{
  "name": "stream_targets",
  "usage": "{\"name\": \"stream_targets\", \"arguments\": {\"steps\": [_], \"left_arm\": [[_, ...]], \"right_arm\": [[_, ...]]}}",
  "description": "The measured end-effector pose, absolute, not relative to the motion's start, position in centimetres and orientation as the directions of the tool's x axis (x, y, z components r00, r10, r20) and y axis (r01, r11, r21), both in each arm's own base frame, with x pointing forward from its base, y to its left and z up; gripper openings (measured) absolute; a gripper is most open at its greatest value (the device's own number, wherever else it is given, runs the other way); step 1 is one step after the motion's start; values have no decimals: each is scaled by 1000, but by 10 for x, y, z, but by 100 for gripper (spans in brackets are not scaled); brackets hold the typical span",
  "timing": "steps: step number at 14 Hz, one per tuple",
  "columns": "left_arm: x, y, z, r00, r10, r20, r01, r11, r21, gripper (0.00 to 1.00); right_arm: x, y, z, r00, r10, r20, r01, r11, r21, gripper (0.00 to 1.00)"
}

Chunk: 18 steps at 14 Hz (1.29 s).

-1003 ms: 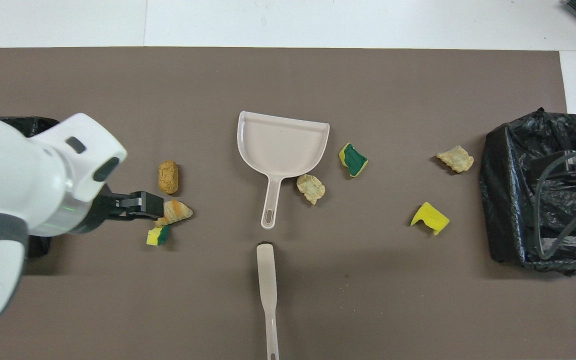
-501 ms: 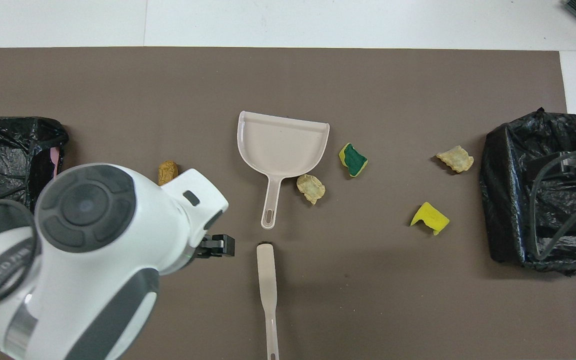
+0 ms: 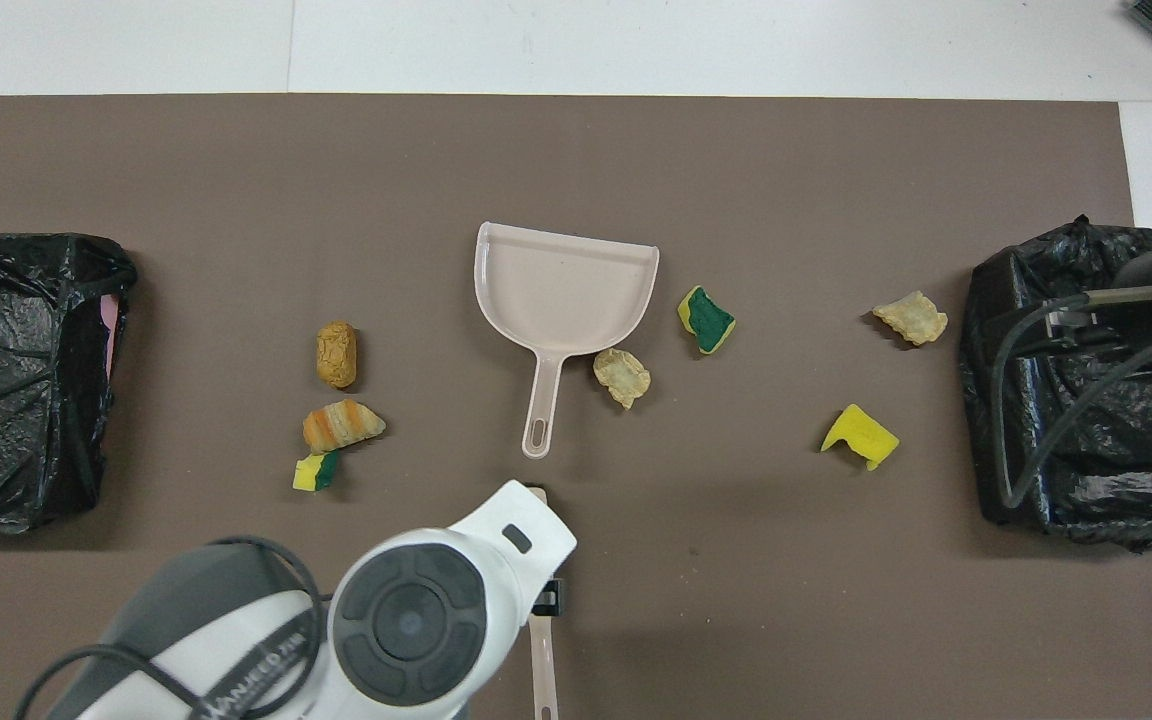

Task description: Sweep and dump trash in bin

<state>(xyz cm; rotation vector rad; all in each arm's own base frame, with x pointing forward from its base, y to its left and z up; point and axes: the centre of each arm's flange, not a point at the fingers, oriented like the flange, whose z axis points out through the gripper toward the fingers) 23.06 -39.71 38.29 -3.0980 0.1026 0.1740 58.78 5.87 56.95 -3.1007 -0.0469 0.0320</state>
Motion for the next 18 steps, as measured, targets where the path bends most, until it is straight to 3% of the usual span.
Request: {"name": "stream_targets", "arguments": {"steps": [5,15,17,18], "left_arm": [[224,-395,367,994,-45,-96,-47,-999,-16,100],[231,-395,345,997,-30,-77,-30,-1000,7,98],[232,-393,343,996,-25,-80,-25,-1000,4,78],[232,-393,342,996,-25,-81,-25,-1000,3,62]], "right_arm": [[609,120,525,1000,-11,-6,-12,-999,-49,100],[610,191,492,994,-110,-9,-110,-992,-55,100],[606,223,477,991,-134,-16,-135,-989,-55,100],[605,238,469,989,-146,-13,-147,-987,-59,100]]}}
